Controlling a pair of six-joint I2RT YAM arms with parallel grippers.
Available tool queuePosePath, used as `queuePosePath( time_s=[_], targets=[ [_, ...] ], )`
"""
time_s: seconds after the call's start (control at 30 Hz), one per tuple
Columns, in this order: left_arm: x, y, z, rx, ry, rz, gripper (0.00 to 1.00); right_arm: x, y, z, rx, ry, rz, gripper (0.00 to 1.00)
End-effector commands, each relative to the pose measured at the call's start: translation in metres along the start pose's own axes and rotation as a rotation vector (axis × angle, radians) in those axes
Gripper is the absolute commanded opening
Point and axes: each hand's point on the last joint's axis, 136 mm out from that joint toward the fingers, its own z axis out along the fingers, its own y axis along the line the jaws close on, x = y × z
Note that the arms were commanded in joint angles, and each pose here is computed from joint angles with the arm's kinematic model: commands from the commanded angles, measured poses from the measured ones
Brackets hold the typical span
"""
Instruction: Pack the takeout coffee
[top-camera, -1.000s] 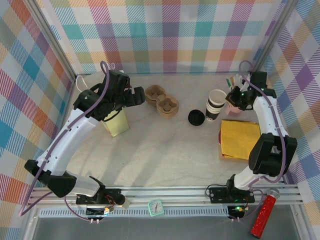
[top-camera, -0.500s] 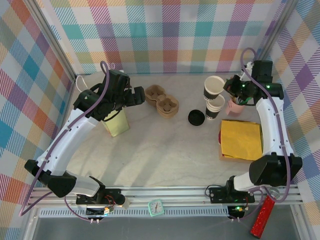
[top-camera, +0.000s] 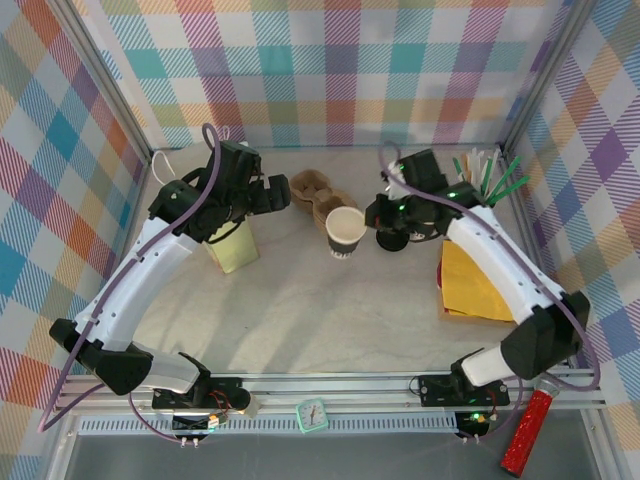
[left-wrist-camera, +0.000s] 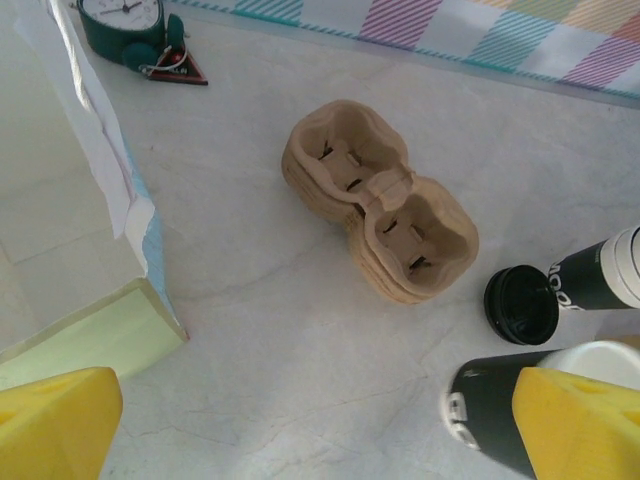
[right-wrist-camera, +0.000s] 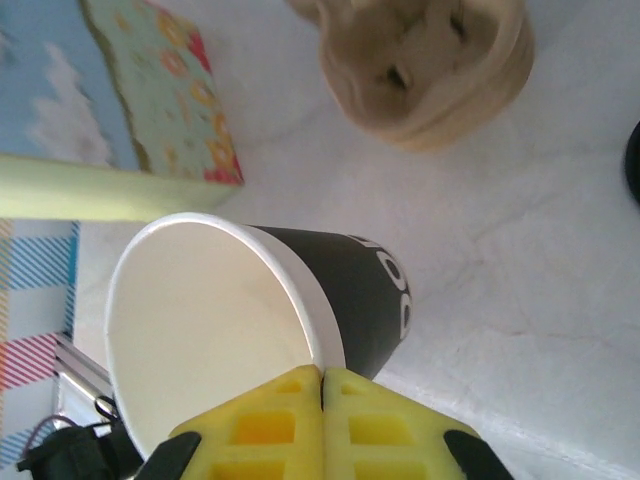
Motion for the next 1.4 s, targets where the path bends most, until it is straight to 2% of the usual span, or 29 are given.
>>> queuePosePath(
  time_s=[0.0,0.17,0.37,0.57,0.63,0.7,0.73,0.8,0.83,1.13,1.37],
  targets=[
    [0.001,0.0,-0.01,0.02,-0.021,-0.013,1.0,0.008,-0.002,0.028,0.008,0.023,0.031,0.0],
    [0.004,0.004,-0.012,0.012,-0.025,-0.018,1.0,0.032,-0.016,0.064,0.01,0.09,0.069,0.0],
    [0.006,0.005,-0.011,0.007,-0.021,-0.018,1.0,0.047,-0.026,0.082,0.033,0.101,0.051,0.0],
    [0.006,0.003,-0.009,0.01,-0.018,-0.018,1.0,0.062,-0.035,0.092,0.054,0.12,0.033,0.04],
    [0.005,0.003,-0.01,0.013,-0.019,-0.02,1.0,0.064,-0.036,0.091,0.057,0.122,0.033,0.09],
    [0.005,0.003,-0.011,0.014,-0.021,-0.02,1.0,0.065,-0.036,0.089,0.061,0.122,0.03,0.19],
    [0.005,0.003,-0.011,0.013,-0.021,-0.019,1.0,0.065,-0.036,0.086,0.064,0.119,0.025,0.24],
    [0.005,0.003,-0.011,0.013,-0.019,-0.019,1.0,0.062,-0.035,0.081,0.078,0.11,0.014,0.43],
    [0.005,0.003,-0.011,0.013,-0.018,-0.018,1.0,0.06,-0.034,0.077,0.085,0.107,0.006,0.46],
    [0.012,0.0,-0.005,0.029,0.008,-0.015,1.0,0.035,-0.031,0.046,0.156,0.053,-0.053,0.49],
    [0.018,-0.006,0.0,0.06,0.033,-0.02,1.0,0.011,-0.069,0.047,0.289,0.051,-0.07,0.43]
  ],
)
